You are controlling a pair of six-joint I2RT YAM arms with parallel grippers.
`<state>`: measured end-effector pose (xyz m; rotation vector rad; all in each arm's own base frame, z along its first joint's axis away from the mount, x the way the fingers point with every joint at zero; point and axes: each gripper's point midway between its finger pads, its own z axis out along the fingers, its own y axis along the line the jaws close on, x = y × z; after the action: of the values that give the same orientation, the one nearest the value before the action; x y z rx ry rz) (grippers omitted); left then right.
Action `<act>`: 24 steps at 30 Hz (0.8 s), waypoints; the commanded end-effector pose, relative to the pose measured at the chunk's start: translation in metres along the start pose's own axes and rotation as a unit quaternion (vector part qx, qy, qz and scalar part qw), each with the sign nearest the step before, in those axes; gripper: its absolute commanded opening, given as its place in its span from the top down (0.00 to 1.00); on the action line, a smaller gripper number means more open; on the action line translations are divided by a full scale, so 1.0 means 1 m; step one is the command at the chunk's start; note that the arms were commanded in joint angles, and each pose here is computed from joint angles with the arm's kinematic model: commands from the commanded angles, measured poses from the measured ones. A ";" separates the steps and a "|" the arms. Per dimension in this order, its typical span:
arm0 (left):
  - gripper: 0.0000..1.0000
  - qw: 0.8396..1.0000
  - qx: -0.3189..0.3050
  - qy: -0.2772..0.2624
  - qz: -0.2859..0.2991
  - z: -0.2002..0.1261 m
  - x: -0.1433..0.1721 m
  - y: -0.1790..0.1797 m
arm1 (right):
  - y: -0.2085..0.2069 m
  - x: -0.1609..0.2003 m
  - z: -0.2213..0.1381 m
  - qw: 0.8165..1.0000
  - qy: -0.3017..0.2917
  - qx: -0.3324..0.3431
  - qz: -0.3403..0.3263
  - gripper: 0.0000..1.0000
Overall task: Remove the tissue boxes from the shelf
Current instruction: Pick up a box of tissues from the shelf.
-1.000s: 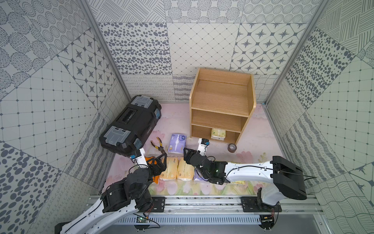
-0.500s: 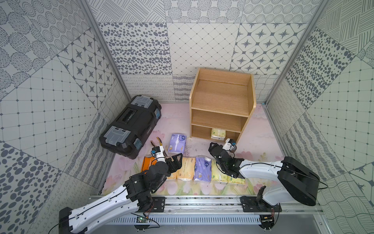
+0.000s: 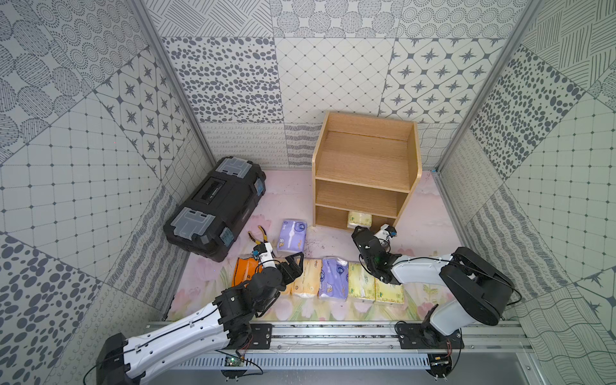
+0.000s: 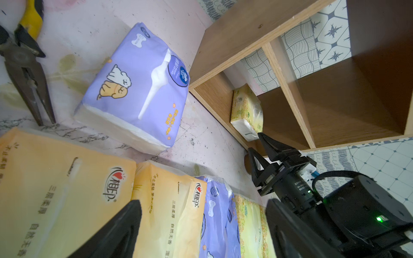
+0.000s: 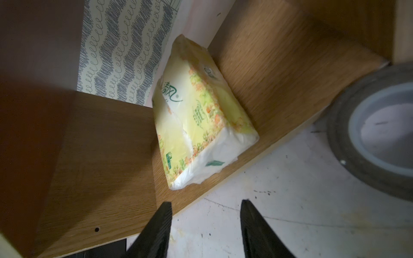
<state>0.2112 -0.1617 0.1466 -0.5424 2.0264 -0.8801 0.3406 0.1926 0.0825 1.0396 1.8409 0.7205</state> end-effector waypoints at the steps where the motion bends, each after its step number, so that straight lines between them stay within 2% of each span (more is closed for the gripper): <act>1: 0.08 0.999 0.024 -0.023 -0.043 0.000 -0.009 -0.010 | 0.013 -0.005 0.007 1.000 -0.014 -0.020 0.018 0.48; 17: 0.08 0.998 0.024 -0.014 -0.048 0.001 -0.004 -0.008 | 0.015 -0.018 0.032 0.998 -0.056 -0.021 0.020 0.48; 24: 0.08 0.998 0.023 -0.013 -0.050 0.002 -0.004 -0.009 | 0.005 -0.022 0.038 0.997 -0.075 -0.001 0.030 0.57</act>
<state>0.2123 -0.1632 0.1465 -0.6137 2.0020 -0.9382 0.3735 0.1822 0.0764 1.0976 1.7323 0.6764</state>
